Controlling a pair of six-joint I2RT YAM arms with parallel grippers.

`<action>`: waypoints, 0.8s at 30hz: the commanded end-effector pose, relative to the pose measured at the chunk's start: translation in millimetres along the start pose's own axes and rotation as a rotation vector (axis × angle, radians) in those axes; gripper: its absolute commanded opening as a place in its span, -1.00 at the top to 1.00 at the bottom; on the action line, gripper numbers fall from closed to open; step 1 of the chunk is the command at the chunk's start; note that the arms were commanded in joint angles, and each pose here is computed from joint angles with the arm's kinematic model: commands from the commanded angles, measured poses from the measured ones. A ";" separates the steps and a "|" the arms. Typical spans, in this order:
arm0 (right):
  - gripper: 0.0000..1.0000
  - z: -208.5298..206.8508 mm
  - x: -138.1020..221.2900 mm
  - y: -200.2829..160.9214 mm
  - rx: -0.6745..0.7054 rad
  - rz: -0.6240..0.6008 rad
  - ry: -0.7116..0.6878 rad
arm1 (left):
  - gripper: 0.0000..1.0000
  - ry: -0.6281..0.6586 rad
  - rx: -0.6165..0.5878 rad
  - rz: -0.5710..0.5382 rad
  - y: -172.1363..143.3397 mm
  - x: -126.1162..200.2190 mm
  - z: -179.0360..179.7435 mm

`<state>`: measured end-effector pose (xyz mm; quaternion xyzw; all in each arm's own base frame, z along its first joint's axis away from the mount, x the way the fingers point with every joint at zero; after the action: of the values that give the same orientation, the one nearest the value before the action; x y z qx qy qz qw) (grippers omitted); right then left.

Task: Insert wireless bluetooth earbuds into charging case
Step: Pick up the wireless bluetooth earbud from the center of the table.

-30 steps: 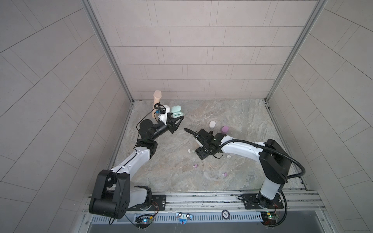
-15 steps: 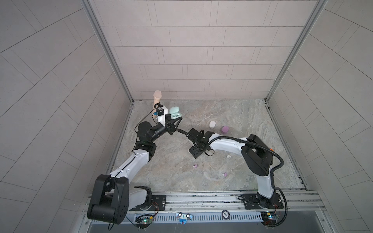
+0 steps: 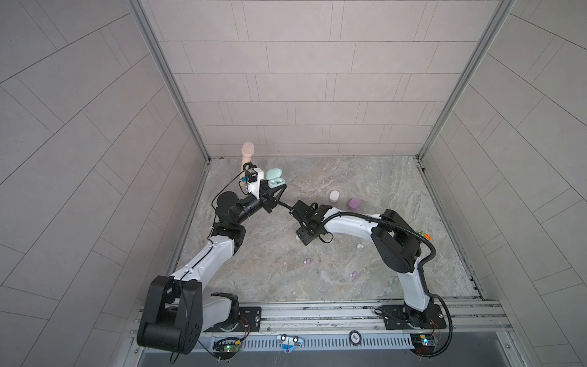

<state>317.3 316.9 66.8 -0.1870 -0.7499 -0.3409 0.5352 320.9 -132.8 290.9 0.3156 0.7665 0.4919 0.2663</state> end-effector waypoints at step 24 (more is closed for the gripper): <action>-0.42 -15.2 15.7 -6.9 -0.459 0.113 0.140 | 0.95 -0.007 -0.006 0.003 7.1 3.4 -5.8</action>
<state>325.0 304.9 77.0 -0.2744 -0.6519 -0.4458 0.5486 321.2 -133.1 283.9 0.3282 0.7710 0.4852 0.2499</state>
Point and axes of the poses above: each gripper's point midway between its finger pads, its own x axis back along the fingers, its own z axis along the line the jaws close on, y = z × x, the point moved 4 cm from there along x, back along the fingers, and after that the axes turned 12 degrees about x, right-handed, at the moved point
